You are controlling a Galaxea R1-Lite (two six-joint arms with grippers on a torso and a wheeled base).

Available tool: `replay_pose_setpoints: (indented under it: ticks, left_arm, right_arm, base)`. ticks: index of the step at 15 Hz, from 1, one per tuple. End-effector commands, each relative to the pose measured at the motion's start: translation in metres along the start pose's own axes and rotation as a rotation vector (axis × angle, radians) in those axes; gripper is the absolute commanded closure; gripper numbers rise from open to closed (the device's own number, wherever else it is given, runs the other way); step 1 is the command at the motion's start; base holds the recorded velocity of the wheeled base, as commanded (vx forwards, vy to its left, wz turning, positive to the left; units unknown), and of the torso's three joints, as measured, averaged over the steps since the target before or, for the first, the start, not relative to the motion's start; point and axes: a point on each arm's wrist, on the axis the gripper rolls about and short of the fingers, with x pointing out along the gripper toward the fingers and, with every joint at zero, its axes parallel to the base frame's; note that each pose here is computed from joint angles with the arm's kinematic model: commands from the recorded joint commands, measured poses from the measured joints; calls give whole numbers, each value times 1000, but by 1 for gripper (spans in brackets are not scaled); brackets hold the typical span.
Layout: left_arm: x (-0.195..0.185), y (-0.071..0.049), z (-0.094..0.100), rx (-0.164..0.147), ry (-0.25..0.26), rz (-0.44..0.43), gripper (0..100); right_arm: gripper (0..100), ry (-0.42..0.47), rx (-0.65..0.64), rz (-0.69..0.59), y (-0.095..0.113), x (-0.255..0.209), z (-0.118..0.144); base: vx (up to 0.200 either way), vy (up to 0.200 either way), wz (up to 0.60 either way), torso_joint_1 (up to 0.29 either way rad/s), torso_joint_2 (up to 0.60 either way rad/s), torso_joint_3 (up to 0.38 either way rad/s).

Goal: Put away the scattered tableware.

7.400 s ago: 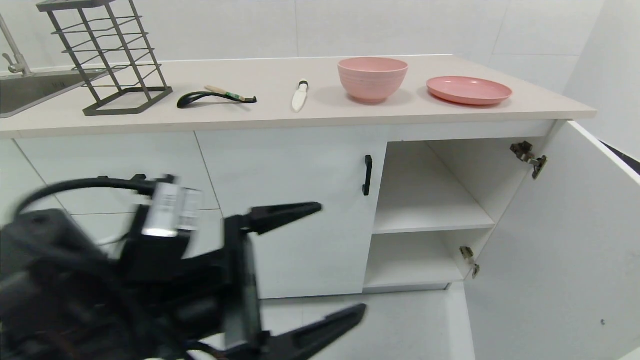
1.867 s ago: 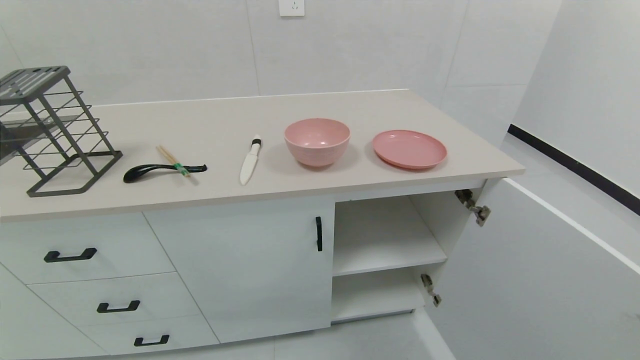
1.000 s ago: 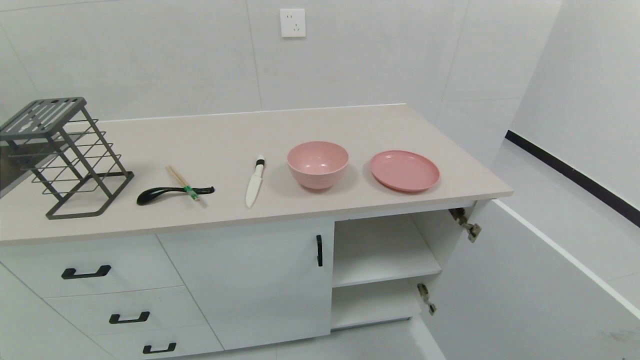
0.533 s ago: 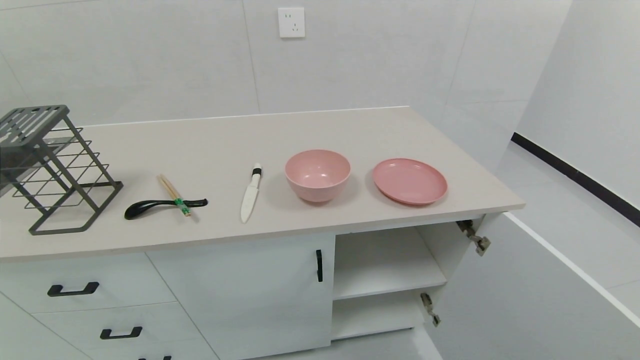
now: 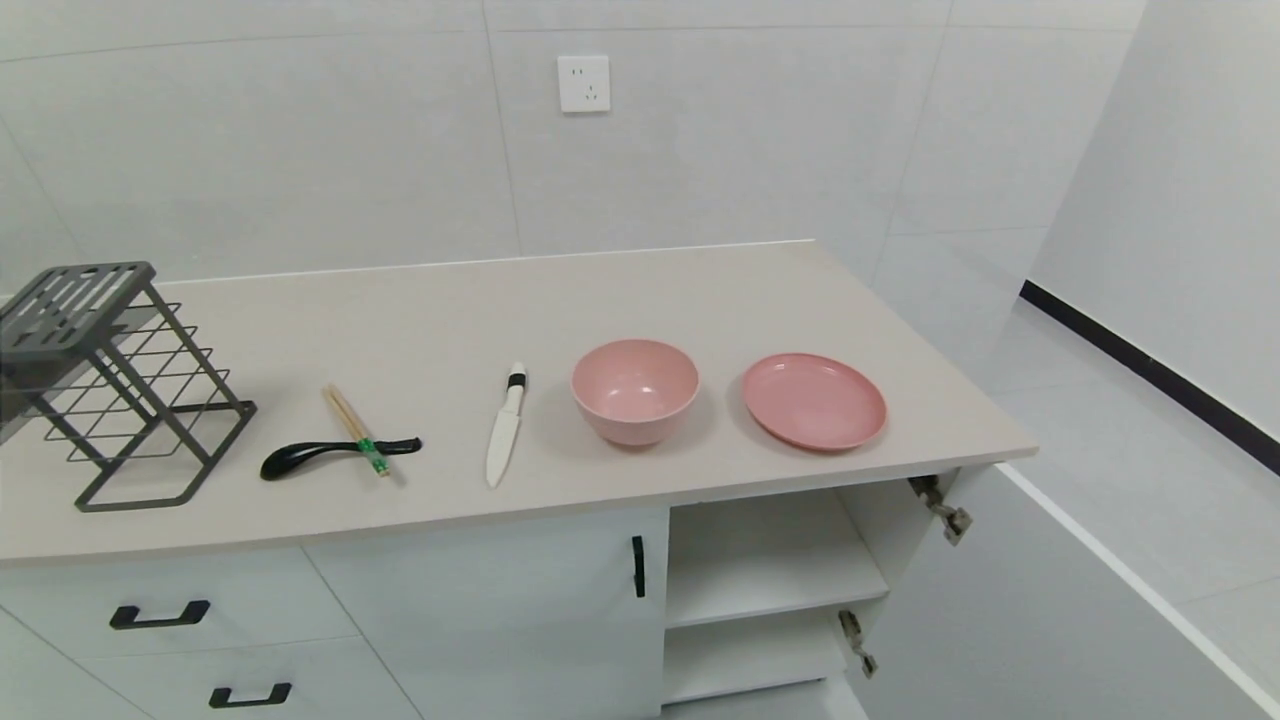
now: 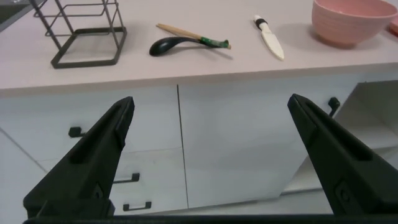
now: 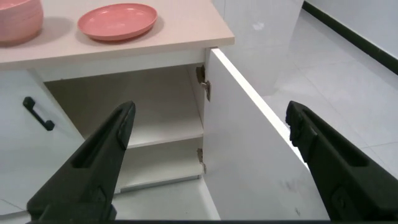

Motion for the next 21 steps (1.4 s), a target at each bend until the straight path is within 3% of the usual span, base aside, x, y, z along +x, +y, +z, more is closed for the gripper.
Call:
replay_pose_setpoints:
  ticks: [1,4,7,14,21]
  left_arm:
    - [0,0,0,0,1,1,0]
    - [0,0,0,0,3,1,0]
    - [0,0,0,1,3,1,0]
    - [0,0,0,1,1,1,0]
    - [0,0,0,0,1,1,0]
  right_arm:
    - [0,2,0,0,0,0,0]
    - [0,2,1,0,0,0,0]
    - [0,3,1,0,0,0,0]
    - [0,2,0,0,0,0,0]
    - [0,2,0,0,0,0,0]
  base:
    - [200,0,0,66,-61,-36]
    - [0,0,0,0,0,0]
    - [200,0,0,-7,-15,4]
    - [0,0,0,0,0,0]
    - [0,0,0,180,-339,-165]
